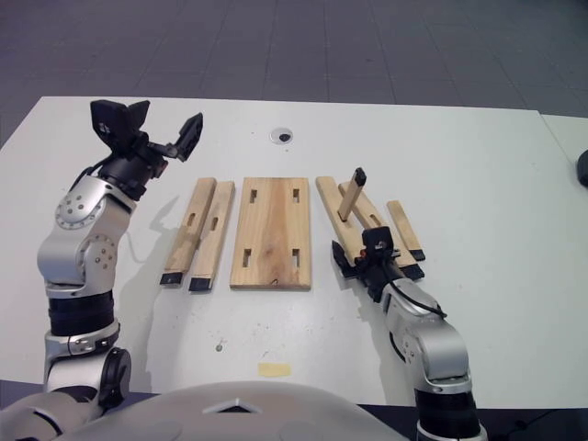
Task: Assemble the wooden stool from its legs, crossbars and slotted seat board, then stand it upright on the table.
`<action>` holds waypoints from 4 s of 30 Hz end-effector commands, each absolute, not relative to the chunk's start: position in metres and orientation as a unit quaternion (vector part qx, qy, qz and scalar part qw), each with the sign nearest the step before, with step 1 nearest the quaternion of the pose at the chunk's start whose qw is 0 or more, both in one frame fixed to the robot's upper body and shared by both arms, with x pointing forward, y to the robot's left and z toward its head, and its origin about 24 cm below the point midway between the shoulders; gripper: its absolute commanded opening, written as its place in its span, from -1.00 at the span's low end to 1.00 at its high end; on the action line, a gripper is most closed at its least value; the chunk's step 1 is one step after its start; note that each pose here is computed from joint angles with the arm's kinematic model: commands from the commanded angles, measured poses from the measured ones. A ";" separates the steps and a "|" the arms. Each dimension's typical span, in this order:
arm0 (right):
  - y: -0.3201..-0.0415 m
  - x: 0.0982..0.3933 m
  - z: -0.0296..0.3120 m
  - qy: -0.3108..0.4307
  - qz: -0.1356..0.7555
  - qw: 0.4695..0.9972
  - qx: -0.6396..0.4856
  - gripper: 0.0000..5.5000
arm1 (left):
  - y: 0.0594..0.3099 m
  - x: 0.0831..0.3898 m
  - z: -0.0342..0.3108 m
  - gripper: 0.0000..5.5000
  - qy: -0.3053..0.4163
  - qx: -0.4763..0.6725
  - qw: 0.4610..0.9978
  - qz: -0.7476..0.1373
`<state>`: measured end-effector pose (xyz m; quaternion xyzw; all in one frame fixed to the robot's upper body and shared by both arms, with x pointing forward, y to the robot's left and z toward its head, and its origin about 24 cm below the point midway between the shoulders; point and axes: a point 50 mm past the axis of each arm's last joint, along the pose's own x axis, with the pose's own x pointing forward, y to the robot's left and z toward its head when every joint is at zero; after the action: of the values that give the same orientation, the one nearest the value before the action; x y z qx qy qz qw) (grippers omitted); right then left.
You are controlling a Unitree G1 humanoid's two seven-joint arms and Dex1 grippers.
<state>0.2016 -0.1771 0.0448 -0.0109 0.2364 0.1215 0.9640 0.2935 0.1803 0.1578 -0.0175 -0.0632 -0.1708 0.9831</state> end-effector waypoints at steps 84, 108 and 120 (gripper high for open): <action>-0.130 0.233 0.079 -0.008 0.237 0.969 -0.064 0.47 | 0.166 0.306 0.234 -0.62 -0.094 -0.313 0.903 -0.278; -0.103 0.210 0.043 0.108 0.330 0.935 -0.070 0.96 | 0.220 0.284 0.210 -0.62 -0.036 -0.257 0.927 -0.272; -0.140 0.207 0.043 0.127 0.259 0.955 -0.071 0.96 | 0.263 0.258 0.190 -0.62 -0.047 -0.260 0.939 -0.218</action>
<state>0.2017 -0.1351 0.0394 -0.0722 0.1311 0.2752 0.9497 0.2640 0.2583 0.1943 -0.2554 -0.0428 -0.2289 0.9384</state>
